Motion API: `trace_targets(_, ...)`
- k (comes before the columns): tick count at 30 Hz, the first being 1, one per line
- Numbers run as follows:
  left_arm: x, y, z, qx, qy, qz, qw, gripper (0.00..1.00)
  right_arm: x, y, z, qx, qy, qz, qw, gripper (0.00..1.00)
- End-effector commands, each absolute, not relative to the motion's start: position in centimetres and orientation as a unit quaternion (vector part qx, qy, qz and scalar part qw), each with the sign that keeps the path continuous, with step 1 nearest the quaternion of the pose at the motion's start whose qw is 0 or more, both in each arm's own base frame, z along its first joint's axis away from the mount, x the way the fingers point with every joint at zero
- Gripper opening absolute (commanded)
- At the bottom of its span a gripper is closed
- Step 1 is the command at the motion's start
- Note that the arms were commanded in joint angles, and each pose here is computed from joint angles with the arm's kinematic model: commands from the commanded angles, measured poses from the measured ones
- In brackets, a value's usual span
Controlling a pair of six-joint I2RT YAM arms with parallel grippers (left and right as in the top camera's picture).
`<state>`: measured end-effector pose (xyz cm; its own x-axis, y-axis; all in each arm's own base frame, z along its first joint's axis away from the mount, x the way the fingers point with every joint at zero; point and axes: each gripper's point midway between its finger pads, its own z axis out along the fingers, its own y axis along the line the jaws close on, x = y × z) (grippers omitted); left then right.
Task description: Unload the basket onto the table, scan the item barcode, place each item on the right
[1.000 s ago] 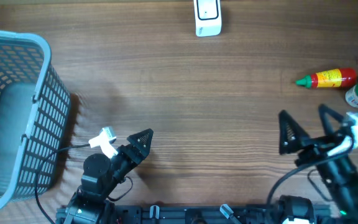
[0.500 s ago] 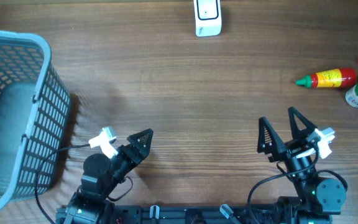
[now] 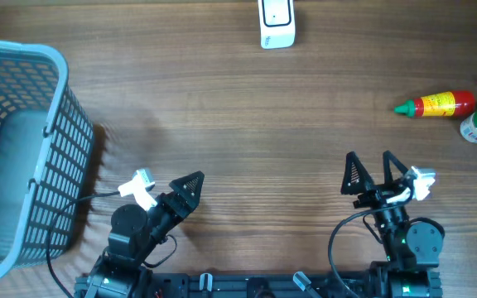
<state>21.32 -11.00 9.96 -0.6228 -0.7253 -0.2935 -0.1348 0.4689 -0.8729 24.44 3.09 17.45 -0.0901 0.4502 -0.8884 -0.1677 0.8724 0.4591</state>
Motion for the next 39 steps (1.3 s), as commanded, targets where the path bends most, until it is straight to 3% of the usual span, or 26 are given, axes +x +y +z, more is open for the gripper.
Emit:
trace_targets(1,21.3,-10.9,9.8,-0.272,0.789,-0.433,0.341,1.0,24.3,3.5,17.8,0.023,0.701,0.167,0.692,1.0)
trace_targets(7,21.3,-10.9,9.8,-0.272,0.789,-0.433,0.341,1.0,24.4,3.3,17.8,-0.014,0.702,0.124,0.702,1.0)
trace_targets(28,21.3,-10.9,9.8,-0.272,0.789,-0.432,0.341,1.0,24.4,3.3,17.8,-0.014,0.702,0.123,0.701,1.0)
trace_targets(33,22.4,-9.8,12.0,-0.244,0.771,-0.422,0.41,1.0,24.4,3.3,17.8,-0.014,0.702,0.123,0.701,1.0)
trace_targets(39,23.1,-8.2,17.7,-0.042,0.73,-0.314,0.605,1.0,24.4,3.3,17.8,-0.014,0.702,0.123,0.701,1.0)
